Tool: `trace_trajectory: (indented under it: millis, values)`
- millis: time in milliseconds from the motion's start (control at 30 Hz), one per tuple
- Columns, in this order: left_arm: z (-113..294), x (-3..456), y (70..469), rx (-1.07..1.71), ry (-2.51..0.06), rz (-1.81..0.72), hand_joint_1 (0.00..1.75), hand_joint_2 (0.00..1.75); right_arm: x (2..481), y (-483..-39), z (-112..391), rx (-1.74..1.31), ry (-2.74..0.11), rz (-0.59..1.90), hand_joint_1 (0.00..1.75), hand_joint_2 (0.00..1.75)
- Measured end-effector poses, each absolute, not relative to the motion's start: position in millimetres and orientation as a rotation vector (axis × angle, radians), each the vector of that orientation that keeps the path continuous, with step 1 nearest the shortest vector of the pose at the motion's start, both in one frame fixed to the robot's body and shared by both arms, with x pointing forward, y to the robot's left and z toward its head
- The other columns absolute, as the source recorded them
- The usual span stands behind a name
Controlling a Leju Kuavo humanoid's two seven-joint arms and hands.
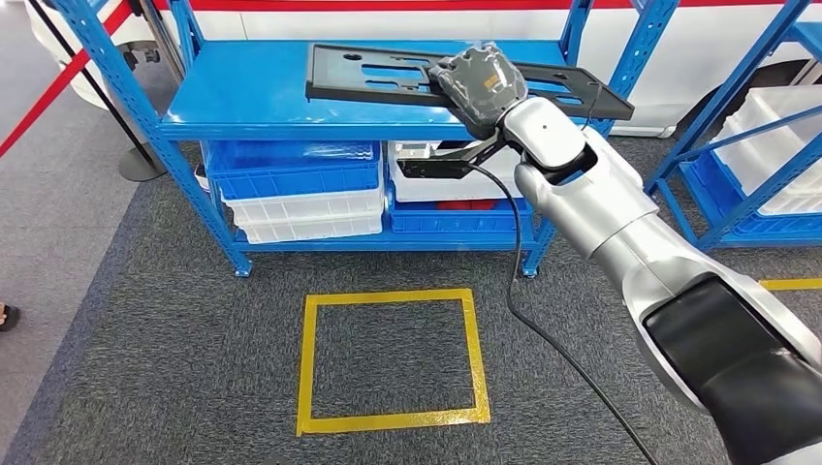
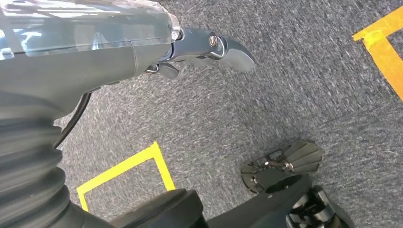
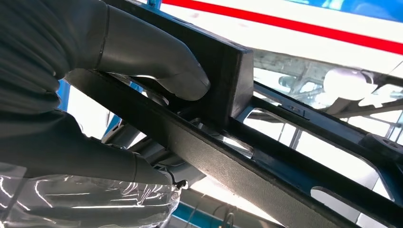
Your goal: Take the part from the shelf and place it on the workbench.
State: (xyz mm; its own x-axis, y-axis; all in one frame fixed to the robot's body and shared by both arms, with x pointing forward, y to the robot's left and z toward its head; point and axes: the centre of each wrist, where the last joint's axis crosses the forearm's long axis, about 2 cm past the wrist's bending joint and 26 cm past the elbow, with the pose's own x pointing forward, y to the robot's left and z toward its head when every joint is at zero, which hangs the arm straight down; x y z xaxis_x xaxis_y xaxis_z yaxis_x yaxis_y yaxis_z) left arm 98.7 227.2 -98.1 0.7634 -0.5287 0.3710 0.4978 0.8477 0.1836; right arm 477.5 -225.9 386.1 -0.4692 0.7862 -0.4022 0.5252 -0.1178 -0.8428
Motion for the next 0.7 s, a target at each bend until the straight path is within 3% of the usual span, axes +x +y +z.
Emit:
trace_trajectory:
  millis: [700]
  values:
    - [-99.9,93.5,233.1,0.092,-0.421,-0.531,0.0,1.75,474.7,-229.6,387.8,-1.52,-1.94,1.585,1.75,1.75]
